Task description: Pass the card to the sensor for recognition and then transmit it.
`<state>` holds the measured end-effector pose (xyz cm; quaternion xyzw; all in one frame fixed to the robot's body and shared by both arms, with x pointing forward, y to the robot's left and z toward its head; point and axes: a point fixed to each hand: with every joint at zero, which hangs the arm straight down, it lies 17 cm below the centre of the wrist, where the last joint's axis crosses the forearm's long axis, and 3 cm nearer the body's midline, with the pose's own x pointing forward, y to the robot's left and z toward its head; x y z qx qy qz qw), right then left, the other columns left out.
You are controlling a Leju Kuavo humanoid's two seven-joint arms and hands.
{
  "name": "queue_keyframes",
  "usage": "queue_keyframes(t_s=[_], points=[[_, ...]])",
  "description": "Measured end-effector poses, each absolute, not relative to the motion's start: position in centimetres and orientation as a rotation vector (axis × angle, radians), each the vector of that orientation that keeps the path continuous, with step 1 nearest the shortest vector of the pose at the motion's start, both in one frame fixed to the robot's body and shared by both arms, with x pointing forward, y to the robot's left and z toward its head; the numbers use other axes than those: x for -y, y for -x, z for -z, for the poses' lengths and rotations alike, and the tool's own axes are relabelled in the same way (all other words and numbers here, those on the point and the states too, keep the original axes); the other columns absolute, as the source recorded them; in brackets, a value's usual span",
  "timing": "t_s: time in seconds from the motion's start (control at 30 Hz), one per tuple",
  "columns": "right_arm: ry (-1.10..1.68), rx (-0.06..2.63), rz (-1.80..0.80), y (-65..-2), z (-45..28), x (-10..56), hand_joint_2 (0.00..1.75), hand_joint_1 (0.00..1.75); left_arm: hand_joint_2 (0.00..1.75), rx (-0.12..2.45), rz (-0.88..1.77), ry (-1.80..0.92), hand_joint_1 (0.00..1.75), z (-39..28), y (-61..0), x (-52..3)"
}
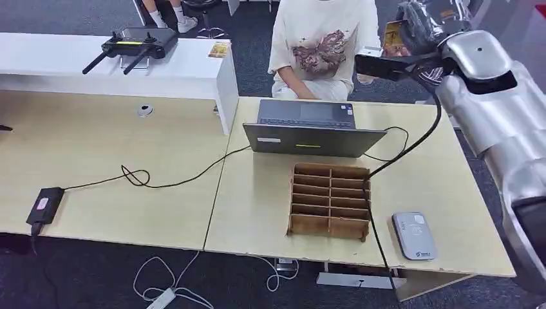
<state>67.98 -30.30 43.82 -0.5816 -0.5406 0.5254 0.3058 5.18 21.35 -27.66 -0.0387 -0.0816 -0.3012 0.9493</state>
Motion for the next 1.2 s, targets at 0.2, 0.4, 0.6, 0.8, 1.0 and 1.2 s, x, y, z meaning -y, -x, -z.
queue_keyframes(t_s=[0.2,0.4,0.6,0.8,1.0,1.2], points=[[1.585,1.379,-1.417,-68.2,-43.2,31.1,1.75,1.75,1.75,0.167,0.616,0.080,0.00,27.7,-5.2,-21.3],[1.599,1.339,-1.431,-68.3,-42.4,31.8,1.75,0.59,1.75,0.169,0.616,0.083,0.00,27.6,-5.2,-21.3],[1.595,1.367,-1.385,-68.2,-42.0,32.3,1.75,0.00,1.75,0.175,0.618,0.084,0.00,27.6,-5.2,-21.3],[1.570,1.394,-1.329,-68.0,-41.2,33.6,1.75,0.00,1.75,0.174,0.626,0.083,0.00,27.6,-5.2,-21.3],[1.558,1.445,-1.250,-67.6,-42.0,35.1,1.75,0.00,1.75,0.169,0.628,0.082,0.00,27.7,-5.1,-21.4],[1.534,1.523,-1.131,-67.1,-42.8,37.2,1.75,0.00,1.75,0.164,0.624,0.077,0.00,27.7,-5.1,-21.4]])
